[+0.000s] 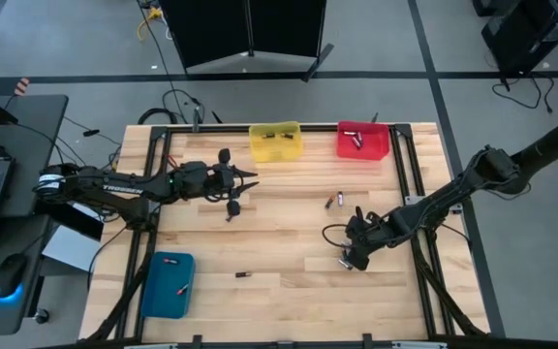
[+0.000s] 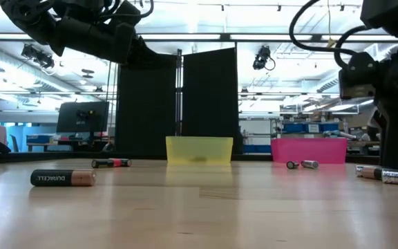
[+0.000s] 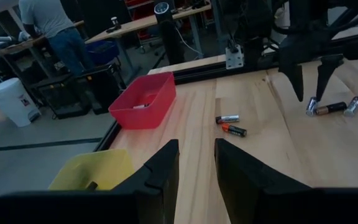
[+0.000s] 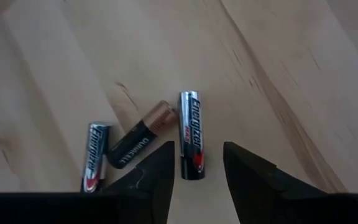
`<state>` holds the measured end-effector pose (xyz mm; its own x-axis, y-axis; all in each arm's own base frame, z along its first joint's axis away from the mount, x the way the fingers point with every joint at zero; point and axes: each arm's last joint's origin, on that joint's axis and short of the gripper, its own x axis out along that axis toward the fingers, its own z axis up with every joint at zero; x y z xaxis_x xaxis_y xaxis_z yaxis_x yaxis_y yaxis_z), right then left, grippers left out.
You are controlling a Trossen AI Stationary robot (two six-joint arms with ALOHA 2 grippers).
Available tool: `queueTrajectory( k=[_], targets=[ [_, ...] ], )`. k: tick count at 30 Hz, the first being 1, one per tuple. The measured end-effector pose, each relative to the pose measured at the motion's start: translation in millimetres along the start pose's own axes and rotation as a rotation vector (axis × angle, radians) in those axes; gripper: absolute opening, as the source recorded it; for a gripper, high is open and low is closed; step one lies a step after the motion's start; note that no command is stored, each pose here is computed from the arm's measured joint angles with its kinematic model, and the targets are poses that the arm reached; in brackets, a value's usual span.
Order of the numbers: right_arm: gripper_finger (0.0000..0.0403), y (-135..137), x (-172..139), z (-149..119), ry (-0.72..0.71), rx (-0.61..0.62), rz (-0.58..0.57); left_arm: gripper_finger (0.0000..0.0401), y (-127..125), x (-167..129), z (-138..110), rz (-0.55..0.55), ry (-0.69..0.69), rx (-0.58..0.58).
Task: Sort batteries
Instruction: Put the silver battery into the red bin
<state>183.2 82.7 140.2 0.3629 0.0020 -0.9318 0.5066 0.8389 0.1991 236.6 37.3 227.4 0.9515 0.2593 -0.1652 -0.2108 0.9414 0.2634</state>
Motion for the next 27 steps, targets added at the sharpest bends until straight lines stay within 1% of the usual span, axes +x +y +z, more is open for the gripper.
queueTrajectory(
  k=[9, 19, 23, 27],
  targets=[
    [0.0147, -5.1, 3.9, -3.9, 0.007, -0.010, -0.017, 0.0110, 0.0, 0.0, 0.0, 0.000, 0.000, -0.001],
    [0.0144, -5.2, 16.7, -5.9, 0.035, -0.069, -0.088, 0.0110, 0.0, 0.0, -0.2, 0.000, 0.002, -0.002],
    [0.0121, -6.1, 16.2, -5.8, 0.033, -0.069, -0.089, 0.0110, -0.2, 0.0, -0.8, -0.002, 0.009, -0.001],
    [0.0073, -7.3, 13.5, -4.1, 0.025, -0.051, -0.078, 0.0110, -0.2, 0.0, -0.8, -0.001, 0.009, -0.001]
  ],
)
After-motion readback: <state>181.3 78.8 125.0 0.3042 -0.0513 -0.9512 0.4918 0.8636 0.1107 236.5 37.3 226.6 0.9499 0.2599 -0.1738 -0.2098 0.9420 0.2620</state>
